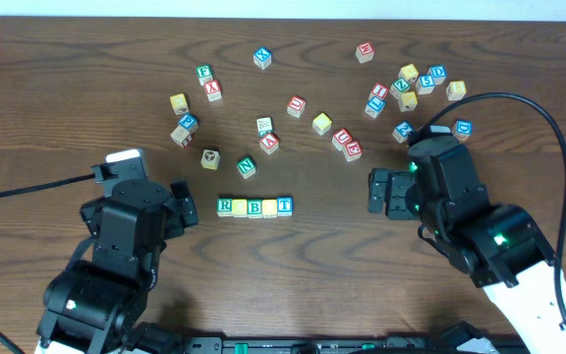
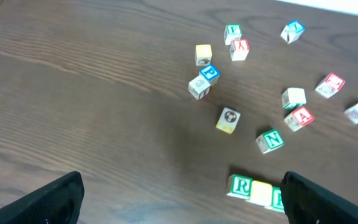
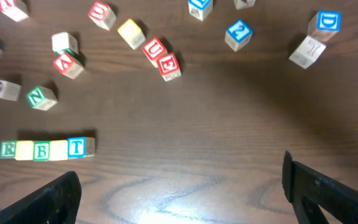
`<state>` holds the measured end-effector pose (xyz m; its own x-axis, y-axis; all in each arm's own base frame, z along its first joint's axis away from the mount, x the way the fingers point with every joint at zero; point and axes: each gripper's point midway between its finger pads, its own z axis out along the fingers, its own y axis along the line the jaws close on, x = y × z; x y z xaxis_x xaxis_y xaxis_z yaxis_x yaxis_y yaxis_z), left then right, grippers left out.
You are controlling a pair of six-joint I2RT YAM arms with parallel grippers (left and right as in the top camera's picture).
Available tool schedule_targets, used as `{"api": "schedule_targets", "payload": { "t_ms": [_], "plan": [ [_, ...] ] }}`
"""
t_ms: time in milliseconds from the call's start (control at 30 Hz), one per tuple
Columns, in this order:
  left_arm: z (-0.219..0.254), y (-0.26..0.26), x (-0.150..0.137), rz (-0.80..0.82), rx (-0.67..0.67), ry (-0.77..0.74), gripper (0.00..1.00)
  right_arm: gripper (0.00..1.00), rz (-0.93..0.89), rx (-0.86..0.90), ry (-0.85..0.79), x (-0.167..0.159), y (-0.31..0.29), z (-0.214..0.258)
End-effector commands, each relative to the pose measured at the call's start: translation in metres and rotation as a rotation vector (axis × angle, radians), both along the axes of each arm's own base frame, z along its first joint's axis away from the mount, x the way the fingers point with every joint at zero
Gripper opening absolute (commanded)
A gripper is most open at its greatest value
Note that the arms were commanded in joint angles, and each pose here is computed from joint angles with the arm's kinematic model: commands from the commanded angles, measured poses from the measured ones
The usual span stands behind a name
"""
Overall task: Spell out ROBOT
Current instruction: 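Move the left gripper down to the green R block at the row's left end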
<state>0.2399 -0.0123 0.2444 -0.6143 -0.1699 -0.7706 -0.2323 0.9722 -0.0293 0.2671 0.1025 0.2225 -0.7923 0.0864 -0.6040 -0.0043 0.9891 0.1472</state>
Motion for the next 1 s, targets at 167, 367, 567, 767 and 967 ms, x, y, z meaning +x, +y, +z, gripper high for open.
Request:
{"api": "schedule_targets", "payload": {
  "t_ms": [167,367,567,767,967],
  "plan": [
    [-0.038,0.015,0.002,0.051,0.068,0.133,0.47,0.99,-0.025,0.040,-0.187,-0.019,-0.020,0.049],
    [-0.073,0.044,0.005,0.224,0.045,0.247,0.23,0.99,-0.013,0.024,-0.237,-0.035,-0.032,0.061],
    [-0.110,0.053,0.010,0.266,0.068,0.411,0.12,0.99,-0.009,0.012,-0.208,-0.040,-0.034,0.056],
    [-0.154,0.029,0.022,0.129,0.019,0.572,0.07,0.99,-0.008,0.002,-0.187,-0.044,-0.035,0.051],
    [-0.188,0.004,0.037,0.004,-0.056,0.647,0.07,0.99,-0.008,0.002,-0.187,-0.044,-0.035,0.051]
  ]
}}
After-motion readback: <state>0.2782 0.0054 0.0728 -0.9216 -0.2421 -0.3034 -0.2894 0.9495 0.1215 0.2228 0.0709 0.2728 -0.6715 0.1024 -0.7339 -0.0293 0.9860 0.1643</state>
